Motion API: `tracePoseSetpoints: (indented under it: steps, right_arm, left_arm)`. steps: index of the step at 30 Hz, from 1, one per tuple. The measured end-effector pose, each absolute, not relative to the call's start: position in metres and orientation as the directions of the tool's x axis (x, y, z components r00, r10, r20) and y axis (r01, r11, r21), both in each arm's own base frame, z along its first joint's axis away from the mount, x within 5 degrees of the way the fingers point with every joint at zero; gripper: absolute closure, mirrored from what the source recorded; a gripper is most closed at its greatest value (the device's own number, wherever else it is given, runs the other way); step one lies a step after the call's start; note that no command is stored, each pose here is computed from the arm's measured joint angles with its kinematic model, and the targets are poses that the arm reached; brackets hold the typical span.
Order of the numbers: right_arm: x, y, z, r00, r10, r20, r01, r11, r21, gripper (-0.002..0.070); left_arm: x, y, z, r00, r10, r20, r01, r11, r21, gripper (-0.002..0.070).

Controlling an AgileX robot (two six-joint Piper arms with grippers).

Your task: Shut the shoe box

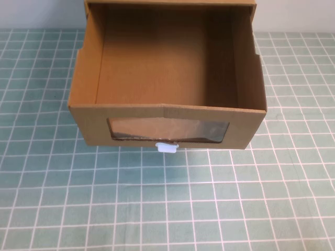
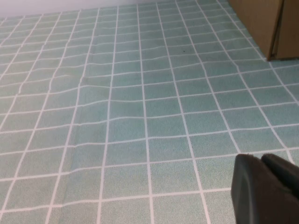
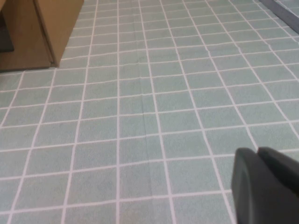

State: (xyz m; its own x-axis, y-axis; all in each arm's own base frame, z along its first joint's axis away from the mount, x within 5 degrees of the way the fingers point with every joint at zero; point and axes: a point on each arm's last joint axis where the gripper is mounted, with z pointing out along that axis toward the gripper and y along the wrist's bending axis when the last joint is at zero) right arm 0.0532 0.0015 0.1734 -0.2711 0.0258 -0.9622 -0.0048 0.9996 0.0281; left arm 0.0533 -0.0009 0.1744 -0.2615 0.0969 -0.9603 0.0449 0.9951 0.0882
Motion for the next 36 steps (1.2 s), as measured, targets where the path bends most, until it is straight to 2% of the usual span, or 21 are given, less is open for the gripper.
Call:
tracePoseSetpoints:
  steps: [29, 33, 36]
  right_arm:
    - [0.0532, 0.0015, 0.1734, -0.271, 0.026, -0.962, -0.005, 1.0, 0.028, 0.0688]
    - [0.0532, 0.0015, 0.1734, -0.271, 0.026, -0.962, -0.005, 1.0, 0.028, 0.0688]
    - [0.0532, 0.0015, 0.1734, -0.271, 0.026, -0.962, -0.005, 1.0, 0.028, 0.0688]
  left_arm:
    - [0.0534, -0.0009, 0.1745, -0.261, 0.095, -0.961, 0.044, 0.995, 0.086, 0.068]
    - [0.0536, -0.0016, 0.1755, -0.252, 0.02, -0.967, 0.032, 0.999, 0.012, 0.068]
    - [0.0542, -0.0028, 0.178, -0.229, -0.096, -0.969, 0.017, 0.995, -0.103, 0.068]
